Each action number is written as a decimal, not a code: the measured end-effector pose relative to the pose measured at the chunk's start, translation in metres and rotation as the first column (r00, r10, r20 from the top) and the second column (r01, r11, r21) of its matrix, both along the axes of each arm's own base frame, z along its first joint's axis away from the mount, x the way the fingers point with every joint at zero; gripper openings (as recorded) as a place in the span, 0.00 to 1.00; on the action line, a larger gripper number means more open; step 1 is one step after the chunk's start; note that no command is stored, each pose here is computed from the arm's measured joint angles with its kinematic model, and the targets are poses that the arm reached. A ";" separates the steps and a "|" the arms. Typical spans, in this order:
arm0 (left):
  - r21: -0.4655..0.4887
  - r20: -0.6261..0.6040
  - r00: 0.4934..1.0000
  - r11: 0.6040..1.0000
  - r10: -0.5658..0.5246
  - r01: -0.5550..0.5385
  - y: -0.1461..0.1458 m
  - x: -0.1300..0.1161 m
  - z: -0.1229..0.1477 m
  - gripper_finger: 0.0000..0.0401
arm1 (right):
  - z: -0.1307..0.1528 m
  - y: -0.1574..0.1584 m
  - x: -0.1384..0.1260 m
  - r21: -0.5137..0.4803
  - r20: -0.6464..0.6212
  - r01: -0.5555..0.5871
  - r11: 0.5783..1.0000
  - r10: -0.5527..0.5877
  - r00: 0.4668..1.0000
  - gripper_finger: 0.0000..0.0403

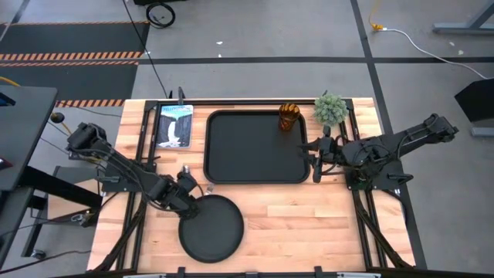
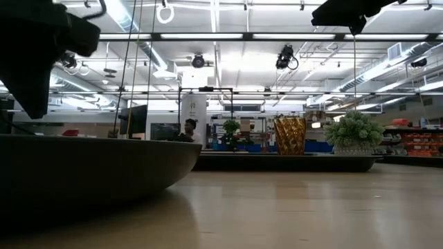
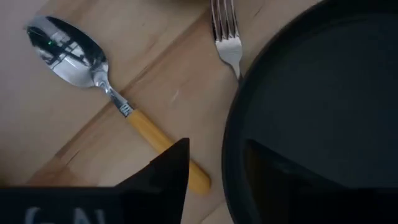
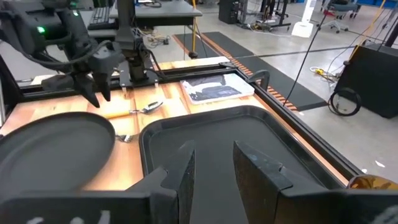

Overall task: Pick and place plate/cup/fork/spoon on tray
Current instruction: Put the gray plate on the black tray

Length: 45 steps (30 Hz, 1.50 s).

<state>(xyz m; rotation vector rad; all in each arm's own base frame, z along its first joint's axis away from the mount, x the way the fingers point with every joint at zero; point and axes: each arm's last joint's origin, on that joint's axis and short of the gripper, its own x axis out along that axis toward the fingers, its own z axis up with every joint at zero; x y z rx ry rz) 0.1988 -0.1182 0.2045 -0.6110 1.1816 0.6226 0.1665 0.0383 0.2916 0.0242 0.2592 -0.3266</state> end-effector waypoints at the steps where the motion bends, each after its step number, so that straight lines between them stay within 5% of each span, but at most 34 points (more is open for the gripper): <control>1: -0.005 -0.015 1.000 1.000 -0.011 0.011 0.002 0.002 -0.002 0.40 | 0.000 0.000 0.001 -0.001 0.000 -0.002 1.000 0.002 1.000 0.29; 19: -0.071 -0.050 0.973 0.973 -0.225 0.221 0.030 0.027 -0.012 0.35 | 0.001 0.003 0.005 0.006 0.015 -0.052 0.999 0.052 0.999 0.29; 24: -0.166 -0.024 0.975 0.963 -0.221 0.214 0.039 0.020 -0.042 0.35 | 0.001 0.003 0.005 0.011 0.016 -0.058 0.998 0.058 0.998 0.29; 30: -0.200 -0.011 0.973 0.954 -0.231 0.224 0.041 0.020 -0.046 0.34 | 0.001 0.003 0.005 0.016 0.024 -0.058 0.998 0.057 0.998 0.29; 45: -0.224 -0.022 0.982 0.958 -0.186 0.177 0.041 0.019 -0.046 0.03 | 0.004 0.003 0.006 0.013 0.044 -0.060 0.998 0.060 0.997 0.29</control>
